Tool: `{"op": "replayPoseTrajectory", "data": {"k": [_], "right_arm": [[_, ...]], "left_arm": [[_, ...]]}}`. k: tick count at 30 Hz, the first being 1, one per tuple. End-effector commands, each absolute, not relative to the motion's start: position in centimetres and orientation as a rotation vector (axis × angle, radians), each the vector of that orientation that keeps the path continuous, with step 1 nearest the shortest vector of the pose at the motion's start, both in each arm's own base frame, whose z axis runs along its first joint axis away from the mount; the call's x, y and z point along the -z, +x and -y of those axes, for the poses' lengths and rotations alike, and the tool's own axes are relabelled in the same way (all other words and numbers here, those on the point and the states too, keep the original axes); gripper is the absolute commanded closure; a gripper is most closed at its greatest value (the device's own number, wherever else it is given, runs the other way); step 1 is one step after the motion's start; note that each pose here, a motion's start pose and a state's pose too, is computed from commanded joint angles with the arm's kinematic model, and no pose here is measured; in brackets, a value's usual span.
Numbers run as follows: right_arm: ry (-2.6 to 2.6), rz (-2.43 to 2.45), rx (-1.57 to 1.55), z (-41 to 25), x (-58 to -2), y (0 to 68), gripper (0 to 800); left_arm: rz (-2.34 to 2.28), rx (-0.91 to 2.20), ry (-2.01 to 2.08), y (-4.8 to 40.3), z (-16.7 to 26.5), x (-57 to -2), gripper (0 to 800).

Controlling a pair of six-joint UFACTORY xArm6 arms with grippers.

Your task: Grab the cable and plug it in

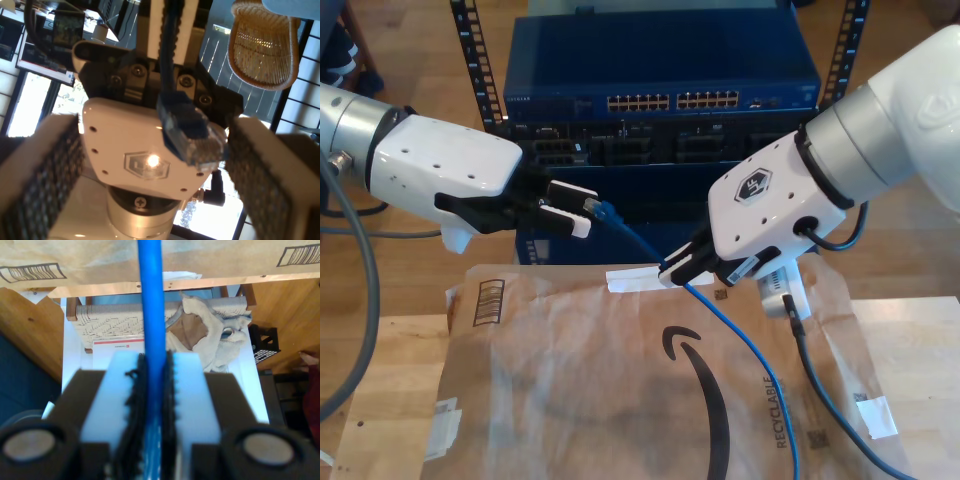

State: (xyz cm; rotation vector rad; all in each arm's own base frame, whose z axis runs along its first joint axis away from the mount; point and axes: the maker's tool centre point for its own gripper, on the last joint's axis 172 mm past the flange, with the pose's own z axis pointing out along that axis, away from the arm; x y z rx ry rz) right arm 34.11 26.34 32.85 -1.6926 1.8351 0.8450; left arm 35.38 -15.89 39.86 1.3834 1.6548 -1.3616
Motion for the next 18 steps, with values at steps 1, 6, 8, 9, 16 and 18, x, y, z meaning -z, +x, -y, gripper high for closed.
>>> {"op": "replayPoseTrajectory", "data": {"k": [1,6,8,9,16,18], "right_arm": [[-1.692,-1.835,-0.843,-26.33,-32.86,34.15,799],[-1.693,-1.835,-0.845,-26.34,-32.85,34.11,800],[-1.696,-1.834,-0.849,-26.41,-32.84,33.98,799],[-1.699,-1.831,-0.850,-26.42,-32.89,33.89,800],[-1.702,-1.830,-0.851,-26.52,-32.84,33.86,800],[-1.702,-1.830,-0.851,-26.52,-32.84,33.86,799]], "left_arm": [[-1.655,1.362,1.383,35.38,15.89,-39.86,403],[-1.656,1.362,1.382,35.40,15.88,-39.80,451],[-1.658,1.366,1.379,35.37,15.89,-39.66,456],[-1.658,1.366,1.379,35.37,15.89,-39.66,469],[-1.660,1.371,1.376,35.43,15.88,-39.52,528],[-1.660,1.371,1.376,35.43,15.88,-39.52,539]]}}
